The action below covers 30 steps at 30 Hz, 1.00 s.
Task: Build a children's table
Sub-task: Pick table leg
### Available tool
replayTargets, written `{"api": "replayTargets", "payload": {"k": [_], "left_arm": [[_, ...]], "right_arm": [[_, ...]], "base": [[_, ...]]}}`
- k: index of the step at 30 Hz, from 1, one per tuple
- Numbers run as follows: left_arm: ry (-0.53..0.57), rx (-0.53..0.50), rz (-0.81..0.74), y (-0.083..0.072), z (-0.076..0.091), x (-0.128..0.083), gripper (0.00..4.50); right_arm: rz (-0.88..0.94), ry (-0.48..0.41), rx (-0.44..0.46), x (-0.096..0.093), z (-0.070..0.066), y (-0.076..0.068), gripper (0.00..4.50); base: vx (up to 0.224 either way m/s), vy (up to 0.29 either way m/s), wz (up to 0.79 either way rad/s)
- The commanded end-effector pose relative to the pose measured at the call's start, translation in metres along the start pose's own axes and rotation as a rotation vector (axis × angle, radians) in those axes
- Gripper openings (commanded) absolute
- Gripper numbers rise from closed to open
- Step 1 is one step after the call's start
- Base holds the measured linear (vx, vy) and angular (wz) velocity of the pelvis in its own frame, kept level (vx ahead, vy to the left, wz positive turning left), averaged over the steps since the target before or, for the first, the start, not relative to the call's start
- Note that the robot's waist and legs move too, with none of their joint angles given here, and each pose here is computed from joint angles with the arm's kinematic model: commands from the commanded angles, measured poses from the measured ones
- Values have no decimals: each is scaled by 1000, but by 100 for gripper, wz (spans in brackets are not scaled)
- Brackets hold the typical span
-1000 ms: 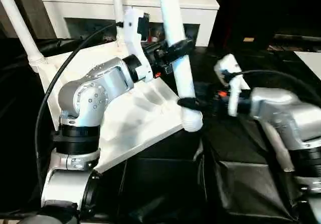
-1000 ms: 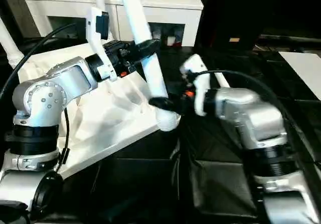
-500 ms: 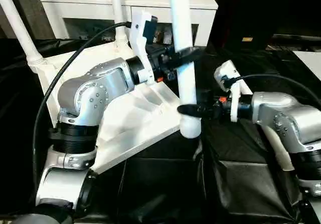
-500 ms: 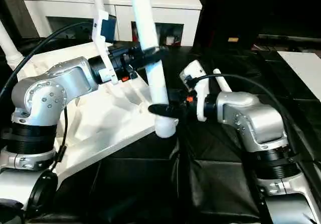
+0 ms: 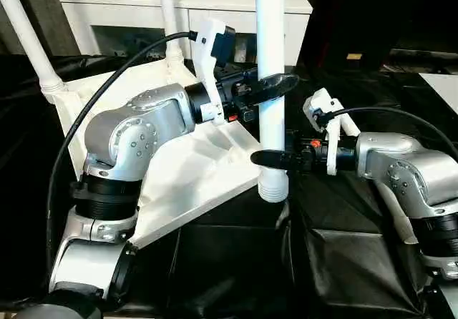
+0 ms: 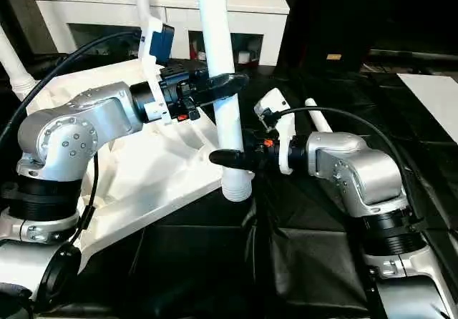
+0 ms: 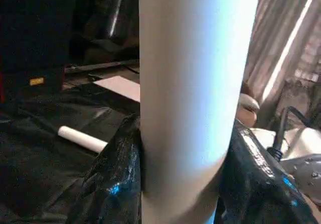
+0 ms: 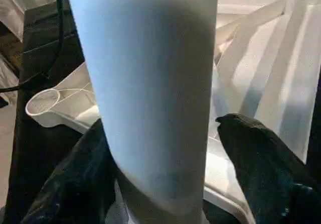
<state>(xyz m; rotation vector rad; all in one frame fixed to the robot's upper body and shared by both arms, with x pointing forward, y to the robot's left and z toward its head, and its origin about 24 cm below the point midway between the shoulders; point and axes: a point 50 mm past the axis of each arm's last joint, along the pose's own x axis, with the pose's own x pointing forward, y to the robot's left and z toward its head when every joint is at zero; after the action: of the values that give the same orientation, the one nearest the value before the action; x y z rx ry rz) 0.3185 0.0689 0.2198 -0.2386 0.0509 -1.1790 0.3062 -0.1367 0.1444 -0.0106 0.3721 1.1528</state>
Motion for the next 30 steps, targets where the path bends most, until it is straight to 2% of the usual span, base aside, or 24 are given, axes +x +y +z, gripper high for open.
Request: {"api": "replayTargets", "payload": {"k": [1,7,8,13,14,15,16,22,27,28,30], "left_arm": [[0,43,-40,-7,7,3,175],[2,53,-40,-6,8,3,175],[2,53,-41,-6,8,3,175],[5,58,-44,-6,8,2,175],[5,58,-44,-6,8,2,175],[4,56,-44,-6,8,2,175],[4,58,-43,-5,8,2,175],[8,62,-55,-6,8,2,175],[12,64,-60,-6,7,2,175],[15,63,-66,-7,7,2,175],[17,64,-71,-8,6,1,175]], "right_arm": [[21,7,2,1,-1,3,288],[39,22,2,1,-4,5,244],[39,23,1,1,-5,6,220],[44,40,-31,2,-7,8,191],[44,40,-31,2,-7,8,191],[42,41,-37,3,-8,8,245],[38,43,-37,3,-8,7,257],[22,80,-44,4,-16,6,287],[14,65,-42,4,-14,6,290],[16,57,-36,3,-13,5,262],[19,50,-31,3,-13,5,252]], "base": [[0,0,0],[0,0,0],[0,0,0],[0,0,0],[0,0,0],[0,0,0],[0,0,0],[0,0,0],[0,0,0],[0,0,0],[0,0,0]]}}
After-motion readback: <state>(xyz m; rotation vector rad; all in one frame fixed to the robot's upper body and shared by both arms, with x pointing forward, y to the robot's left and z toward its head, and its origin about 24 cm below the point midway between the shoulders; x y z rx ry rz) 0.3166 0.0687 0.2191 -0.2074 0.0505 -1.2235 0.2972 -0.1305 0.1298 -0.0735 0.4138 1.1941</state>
